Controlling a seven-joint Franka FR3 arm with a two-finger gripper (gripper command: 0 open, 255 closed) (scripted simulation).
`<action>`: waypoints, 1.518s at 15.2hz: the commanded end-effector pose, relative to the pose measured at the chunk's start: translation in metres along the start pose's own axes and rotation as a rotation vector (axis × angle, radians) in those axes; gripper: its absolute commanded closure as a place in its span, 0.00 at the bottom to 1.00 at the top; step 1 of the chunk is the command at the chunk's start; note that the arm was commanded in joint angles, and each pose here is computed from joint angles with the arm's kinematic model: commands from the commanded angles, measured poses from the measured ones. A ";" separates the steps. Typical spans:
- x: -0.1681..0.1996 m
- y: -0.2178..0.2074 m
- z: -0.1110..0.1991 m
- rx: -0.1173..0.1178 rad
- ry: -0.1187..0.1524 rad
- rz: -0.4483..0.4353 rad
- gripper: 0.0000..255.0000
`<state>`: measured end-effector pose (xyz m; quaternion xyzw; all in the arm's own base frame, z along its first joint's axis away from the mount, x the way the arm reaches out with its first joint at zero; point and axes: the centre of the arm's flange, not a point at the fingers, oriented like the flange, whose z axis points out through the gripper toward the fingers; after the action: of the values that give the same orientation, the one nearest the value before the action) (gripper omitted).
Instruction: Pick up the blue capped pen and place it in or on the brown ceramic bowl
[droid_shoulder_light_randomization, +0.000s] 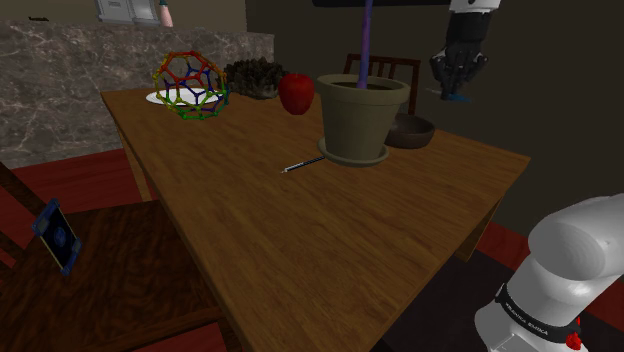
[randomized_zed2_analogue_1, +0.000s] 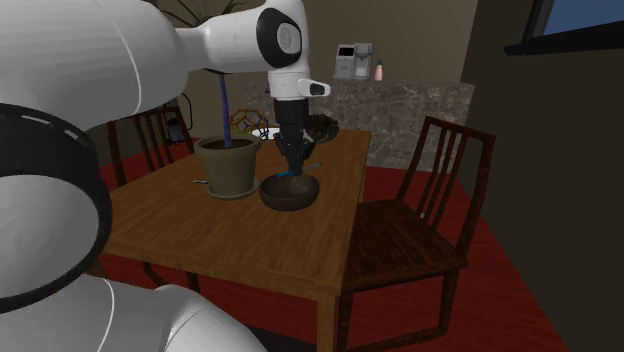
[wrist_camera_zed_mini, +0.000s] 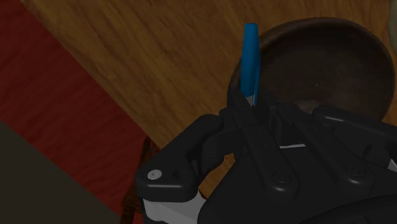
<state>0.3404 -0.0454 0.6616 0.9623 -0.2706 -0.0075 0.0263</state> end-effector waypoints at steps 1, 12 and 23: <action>0.018 -0.020 -0.003 0.001 0.000 0.000 1.00; 0.049 -0.056 0.035 0.001 0.000 0.000 1.00; 0.049 -0.057 0.070 0.001 0.000 0.000 1.00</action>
<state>0.4102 -0.0252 0.5887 0.9623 -0.2707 -0.0075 0.0260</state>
